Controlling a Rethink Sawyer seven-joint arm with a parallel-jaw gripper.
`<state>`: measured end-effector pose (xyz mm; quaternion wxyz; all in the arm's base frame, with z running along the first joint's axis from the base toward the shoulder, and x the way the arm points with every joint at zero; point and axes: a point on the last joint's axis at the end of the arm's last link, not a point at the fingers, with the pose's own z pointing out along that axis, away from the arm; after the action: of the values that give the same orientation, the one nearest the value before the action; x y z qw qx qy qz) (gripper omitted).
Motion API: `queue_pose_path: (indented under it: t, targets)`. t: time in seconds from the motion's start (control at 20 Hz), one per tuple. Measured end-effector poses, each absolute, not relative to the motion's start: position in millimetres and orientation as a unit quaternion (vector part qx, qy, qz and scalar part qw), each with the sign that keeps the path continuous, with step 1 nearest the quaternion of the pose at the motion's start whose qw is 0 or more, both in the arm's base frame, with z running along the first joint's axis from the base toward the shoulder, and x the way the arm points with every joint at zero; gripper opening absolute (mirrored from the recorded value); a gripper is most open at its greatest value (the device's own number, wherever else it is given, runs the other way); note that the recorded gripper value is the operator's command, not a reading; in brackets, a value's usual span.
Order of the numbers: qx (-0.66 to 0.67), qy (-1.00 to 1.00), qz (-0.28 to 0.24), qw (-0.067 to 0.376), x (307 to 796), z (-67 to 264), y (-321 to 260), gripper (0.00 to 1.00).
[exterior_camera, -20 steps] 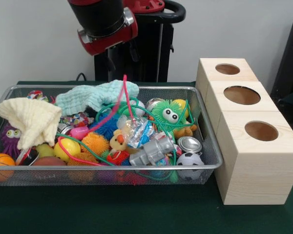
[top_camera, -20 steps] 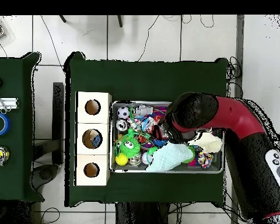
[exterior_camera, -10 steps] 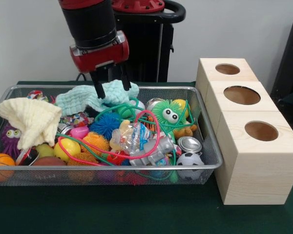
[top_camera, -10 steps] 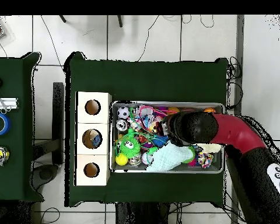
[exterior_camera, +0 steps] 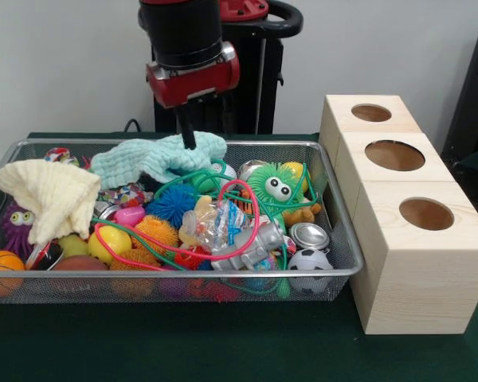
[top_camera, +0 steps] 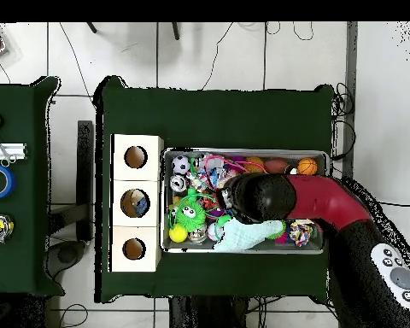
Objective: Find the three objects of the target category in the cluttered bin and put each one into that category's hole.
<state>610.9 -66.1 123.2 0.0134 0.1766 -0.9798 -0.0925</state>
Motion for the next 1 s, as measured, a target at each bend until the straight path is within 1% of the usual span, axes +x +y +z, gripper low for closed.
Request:
queue_pose_path:
  t: [0.1, 0.15, 0.4, 0.75, 1.0]
  targets:
    - [0.182, -0.979, -0.091, 0.015, 609.6, 124.7, -60.0, 1.00]
    - [0.193, -0.977, -0.091, 0.015, 607.7, 124.5, -47.0, 1.00]
    - [0.198, -0.975, -0.096, 0.003, 609.1, 114.9, -34.3, 1.00]
    - [0.181, -0.976, -0.121, -0.032, 608.5, 72.4, -25.0, 1.00]
    - [0.172, -0.976, -0.127, -0.029, 603.7, 56.6, -25.8, 1.00]
